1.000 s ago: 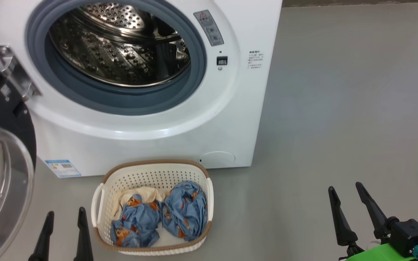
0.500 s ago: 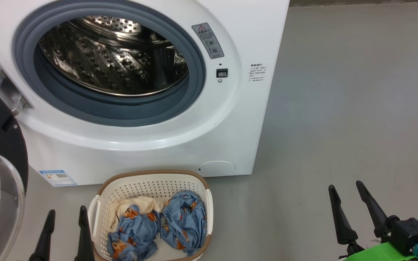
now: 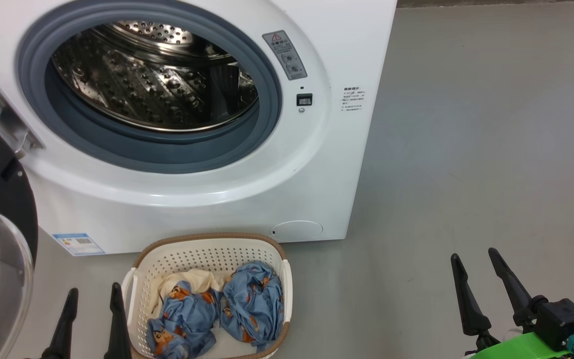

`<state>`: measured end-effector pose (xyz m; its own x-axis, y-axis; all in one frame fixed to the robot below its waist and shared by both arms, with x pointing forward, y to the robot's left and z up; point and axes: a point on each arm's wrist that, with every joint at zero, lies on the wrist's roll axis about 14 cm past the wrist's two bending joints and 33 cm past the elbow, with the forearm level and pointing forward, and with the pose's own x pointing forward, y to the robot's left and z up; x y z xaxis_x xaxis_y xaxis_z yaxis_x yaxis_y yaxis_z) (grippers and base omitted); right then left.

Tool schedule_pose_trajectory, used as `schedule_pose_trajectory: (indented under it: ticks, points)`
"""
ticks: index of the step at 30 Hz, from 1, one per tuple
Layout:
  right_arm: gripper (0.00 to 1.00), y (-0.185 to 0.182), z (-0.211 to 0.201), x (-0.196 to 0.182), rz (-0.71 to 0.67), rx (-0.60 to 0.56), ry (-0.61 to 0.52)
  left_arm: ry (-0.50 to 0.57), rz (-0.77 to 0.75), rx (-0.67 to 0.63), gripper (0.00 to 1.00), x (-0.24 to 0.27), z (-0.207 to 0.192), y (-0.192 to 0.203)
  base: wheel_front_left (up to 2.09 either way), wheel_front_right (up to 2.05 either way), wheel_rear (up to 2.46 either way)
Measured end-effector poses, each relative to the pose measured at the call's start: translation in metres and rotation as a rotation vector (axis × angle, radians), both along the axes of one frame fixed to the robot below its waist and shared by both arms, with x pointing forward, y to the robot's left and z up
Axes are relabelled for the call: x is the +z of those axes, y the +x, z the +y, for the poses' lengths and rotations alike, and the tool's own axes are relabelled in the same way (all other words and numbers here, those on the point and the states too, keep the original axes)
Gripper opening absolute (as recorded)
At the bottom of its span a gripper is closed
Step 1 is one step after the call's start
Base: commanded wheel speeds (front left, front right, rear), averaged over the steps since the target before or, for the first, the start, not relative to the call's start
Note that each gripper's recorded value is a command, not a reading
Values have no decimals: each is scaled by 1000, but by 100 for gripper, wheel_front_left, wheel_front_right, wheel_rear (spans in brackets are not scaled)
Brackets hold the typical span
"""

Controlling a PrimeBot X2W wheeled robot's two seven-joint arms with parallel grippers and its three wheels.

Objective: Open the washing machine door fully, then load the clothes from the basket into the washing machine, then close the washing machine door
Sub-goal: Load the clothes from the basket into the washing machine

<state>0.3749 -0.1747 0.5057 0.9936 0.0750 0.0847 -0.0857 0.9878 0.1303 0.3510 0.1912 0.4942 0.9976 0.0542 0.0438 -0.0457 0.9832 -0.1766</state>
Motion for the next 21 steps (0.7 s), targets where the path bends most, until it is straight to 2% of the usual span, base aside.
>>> schedule_pose_trajectory:
  ticks: [10, 21]
  points:
    - [100, 4, 5, -19, 59, 15, 3, -36, 50, -38, 100, -17, -11, 8, 0, 0, 0]
    - [100, 18, 3, -52, 150, 7, 13, -87, 189, -106, 100, -67, -30, 33, 0, 0, 0]
